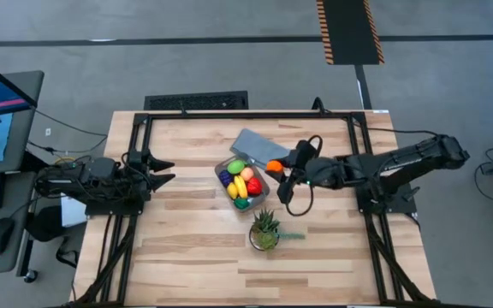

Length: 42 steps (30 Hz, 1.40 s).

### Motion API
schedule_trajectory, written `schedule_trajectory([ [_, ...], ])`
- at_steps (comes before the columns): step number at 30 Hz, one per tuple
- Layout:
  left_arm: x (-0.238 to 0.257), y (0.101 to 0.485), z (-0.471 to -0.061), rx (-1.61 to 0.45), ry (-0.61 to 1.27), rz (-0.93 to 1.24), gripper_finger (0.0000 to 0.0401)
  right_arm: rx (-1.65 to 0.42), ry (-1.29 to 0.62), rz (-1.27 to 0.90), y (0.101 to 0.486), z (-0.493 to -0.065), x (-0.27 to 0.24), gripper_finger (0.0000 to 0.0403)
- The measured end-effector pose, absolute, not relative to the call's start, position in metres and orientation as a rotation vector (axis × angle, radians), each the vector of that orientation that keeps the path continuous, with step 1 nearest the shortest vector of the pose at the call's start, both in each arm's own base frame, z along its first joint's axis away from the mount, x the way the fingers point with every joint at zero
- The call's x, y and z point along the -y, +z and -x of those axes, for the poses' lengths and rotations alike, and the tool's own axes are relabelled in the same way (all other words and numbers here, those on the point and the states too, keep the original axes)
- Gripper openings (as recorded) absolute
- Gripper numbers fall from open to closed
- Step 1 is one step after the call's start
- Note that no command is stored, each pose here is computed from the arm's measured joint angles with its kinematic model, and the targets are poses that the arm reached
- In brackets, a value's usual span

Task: Pick and placing Produce into tupperware
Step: Put the orange pumpkin into the black bin

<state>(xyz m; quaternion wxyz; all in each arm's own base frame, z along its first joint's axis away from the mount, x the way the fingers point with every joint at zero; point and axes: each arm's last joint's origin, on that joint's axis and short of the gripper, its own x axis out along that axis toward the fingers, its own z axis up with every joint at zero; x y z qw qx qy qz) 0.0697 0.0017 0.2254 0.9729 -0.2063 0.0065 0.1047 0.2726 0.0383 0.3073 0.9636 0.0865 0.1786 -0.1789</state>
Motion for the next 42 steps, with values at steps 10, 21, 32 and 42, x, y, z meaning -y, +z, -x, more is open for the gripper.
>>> schedule_trajectory([
  [10,-0.002,0.226,-0.07,-0.012,0.21,0.409,0.0234,-0.304,-0.273,-0.217,0.301,-0.286,-0.011,0.0196],
  [21,-0.002,0.225,-0.07,-0.015,0.212,0.405,0.0234,-0.192,-0.173,-0.347,0.26,-0.291,-0.002,0.0198],
  [32,-0.002,0.226,-0.07,-0.008,0.237,0.409,0.0234,-0.213,-0.047,-0.467,0.208,-0.328,0.008,0.0197],
  [42,-0.002,0.225,-0.07,-0.011,0.239,0.425,0.0234,-0.272,0.036,-0.592,0.164,-0.347,0.013,0.0197],
])
